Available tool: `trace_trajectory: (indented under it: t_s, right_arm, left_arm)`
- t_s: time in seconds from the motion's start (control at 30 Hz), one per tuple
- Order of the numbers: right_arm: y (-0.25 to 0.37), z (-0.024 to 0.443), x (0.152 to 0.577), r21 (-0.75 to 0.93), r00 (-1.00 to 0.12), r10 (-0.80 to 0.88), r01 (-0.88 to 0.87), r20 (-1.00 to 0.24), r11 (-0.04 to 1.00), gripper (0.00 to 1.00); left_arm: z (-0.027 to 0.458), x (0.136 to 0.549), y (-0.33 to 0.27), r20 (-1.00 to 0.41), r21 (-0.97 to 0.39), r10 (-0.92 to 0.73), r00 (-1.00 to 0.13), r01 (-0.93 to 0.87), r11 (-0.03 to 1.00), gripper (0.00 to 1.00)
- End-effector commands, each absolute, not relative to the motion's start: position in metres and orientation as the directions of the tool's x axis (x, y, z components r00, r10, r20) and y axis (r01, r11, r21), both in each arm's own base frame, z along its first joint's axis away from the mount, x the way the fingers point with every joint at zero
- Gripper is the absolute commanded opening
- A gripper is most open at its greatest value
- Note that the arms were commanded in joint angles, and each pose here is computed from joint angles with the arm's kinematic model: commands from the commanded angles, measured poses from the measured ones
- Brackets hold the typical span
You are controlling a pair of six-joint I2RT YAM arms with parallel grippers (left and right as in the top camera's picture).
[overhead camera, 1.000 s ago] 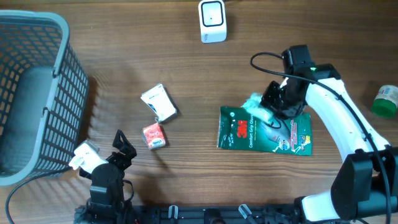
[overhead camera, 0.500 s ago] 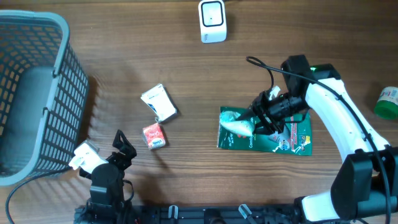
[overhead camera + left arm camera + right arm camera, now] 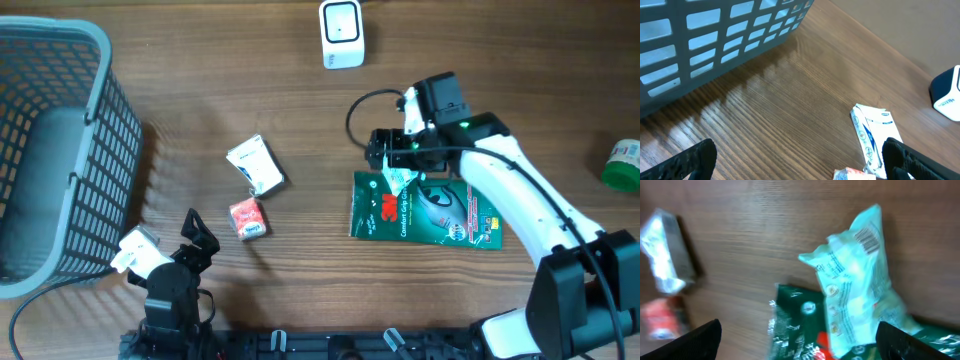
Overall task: Scan the item barcode
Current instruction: 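Lift the wipes pack and hold it under the scanner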
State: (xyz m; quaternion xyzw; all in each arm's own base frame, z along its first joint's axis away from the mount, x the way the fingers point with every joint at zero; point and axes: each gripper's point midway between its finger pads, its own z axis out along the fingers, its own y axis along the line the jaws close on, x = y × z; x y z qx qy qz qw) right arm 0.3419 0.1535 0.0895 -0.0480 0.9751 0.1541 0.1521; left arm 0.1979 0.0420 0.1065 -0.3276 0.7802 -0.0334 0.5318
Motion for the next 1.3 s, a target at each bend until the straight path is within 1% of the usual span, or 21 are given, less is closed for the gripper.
trace_trajectory:
  t_s: [0.0,0.07,0.13,0.23,0.27,0.33,0.4,0.5,0.53,0.6,0.7,0.77,0.83,0.9,0.97,1.0,1.07,1.1,1.2,1.23,1.27]
  right_arm:
    - [0.143,0.098,0.360,-0.016,-0.871,-0.218,-0.235,-0.440,0.972,1.00]
    - [0.144,0.102,0.364,-0.149,-0.833,-0.296,-0.256,-0.467,0.955,1.00]
    - [0.146,0.101,0.360,-0.263,-0.813,-0.367,-0.271,-0.453,0.926,1.00]
    - [0.146,0.085,0.356,-0.271,-0.841,-0.344,-0.246,-0.418,0.931,0.96]
    - [0.144,0.077,0.354,-0.235,-0.869,-0.281,-0.197,-0.406,0.952,0.99]
    - [0.149,0.062,0.345,-0.078,-0.925,-0.148,-0.128,-0.350,0.989,1.00]
    - [0.139,0.059,0.341,0.064,-0.957,0.070,0.054,-0.283,0.996,1.00]
    - [0.143,0.070,0.339,0.351,-0.955,0.270,0.212,-0.124,0.912,1.00]
    - [0.141,0.075,0.335,0.409,-0.930,0.366,0.319,-0.039,0.855,1.00]
    - [0.131,0.072,0.325,0.381,-0.844,0.530,0.520,0.087,0.765,1.00]
    - [0.128,0.049,0.309,0.320,-0.712,0.678,0.695,0.182,0.644,0.99]
    - [0.124,0.031,0.309,0.326,-0.686,0.710,0.716,0.161,0.617,1.00]
    - [0.109,0.012,0.312,0.312,-0.620,0.779,0.762,0.098,0.567,1.00]
    - [0.102,-0.001,0.308,0.306,-0.573,0.816,0.793,0.081,0.527,0.99]
    - [0.093,-0.008,0.312,0.314,-0.566,0.824,0.786,0.022,0.532,0.92]
    - [0.085,-0.011,0.312,0.294,-0.556,0.831,0.792,-0.017,0.536,0.83]
    - [0.073,-0.011,0.315,0.267,-0.565,0.820,0.779,-0.093,0.567,0.58]
    - [0.070,-0.011,0.316,0.260,-0.568,0.815,0.775,-0.112,0.576,0.52]
    - [0.071,-0.010,0.320,0.270,-0.604,0.786,0.741,-0.130,0.615,0.51]
    - [0.073,-0.009,0.320,0.274,-0.619,0.775,0.729,-0.130,0.628,0.46]
    - [0.073,-0.006,0.322,0.278,-0.632,0.762,0.714,-0.139,0.643,0.30]
  left_arm:
    - [0.105,0.198,0.044,-0.807,-0.404,-0.552,-0.210,-0.485,0.775,1.00]
    - [0.105,0.198,0.044,-0.807,-0.404,-0.552,-0.210,-0.485,0.775,1.00]
    - [0.105,0.198,0.044,-0.807,-0.404,-0.552,-0.210,-0.485,0.775,1.00]
    - [0.105,0.198,0.044,-0.807,-0.404,-0.552,-0.210,-0.485,0.775,1.00]
    - [0.105,0.198,0.044,-0.807,-0.404,-0.552,-0.210,-0.485,0.775,1.00]
    - [0.105,0.198,0.044,-0.807,-0.404,-0.552,-0.210,-0.485,0.775,1.00]
    - [0.105,0.198,0.044,-0.807,-0.404,-0.552,-0.210,-0.485,0.775,1.00]
    - [0.105,0.198,0.044,-0.807,-0.404,-0.552,-0.210,-0.485,0.775,1.00]
    - [0.105,0.198,0.044,-0.807,-0.404,-0.552,-0.210,-0.485,0.775,1.00]
    - [0.105,0.198,0.044,-0.807,-0.404,-0.552,-0.210,-0.485,0.775,1.00]
    - [0.105,0.198,0.044,-0.807,-0.404,-0.552,-0.210,-0.485,0.775,1.00]
    - [0.105,0.198,0.044,-0.807,-0.404,-0.552,-0.210,-0.485,0.775,1.00]
    - [0.105,0.198,0.044,-0.807,-0.404,-0.552,-0.210,-0.485,0.775,1.00]
    - [0.105,0.198,0.044,-0.807,-0.404,-0.552,-0.210,-0.485,0.775,1.00]
    - [0.105,0.198,0.044,-0.807,-0.404,-0.552,-0.210,-0.485,0.775,1.00]
    - [0.105,0.198,0.044,-0.807,-0.404,-0.552,-0.210,-0.485,0.775,1.00]
    - [0.105,0.198,0.044,-0.807,-0.404,-0.552,-0.210,-0.485,0.775,1.00]
    - [0.105,0.198,0.044,-0.807,-0.404,-0.552,-0.210,-0.485,0.775,1.00]
    - [0.105,0.198,0.044,-0.807,-0.404,-0.552,-0.210,-0.485,0.775,1.00]
    - [0.105,0.198,0.044,-0.807,-0.404,-0.552,-0.210,-0.485,0.775,1.00]
    - [0.105,0.198,0.044,-0.807,-0.404,-0.552,-0.210,-0.485,0.775,1.00]
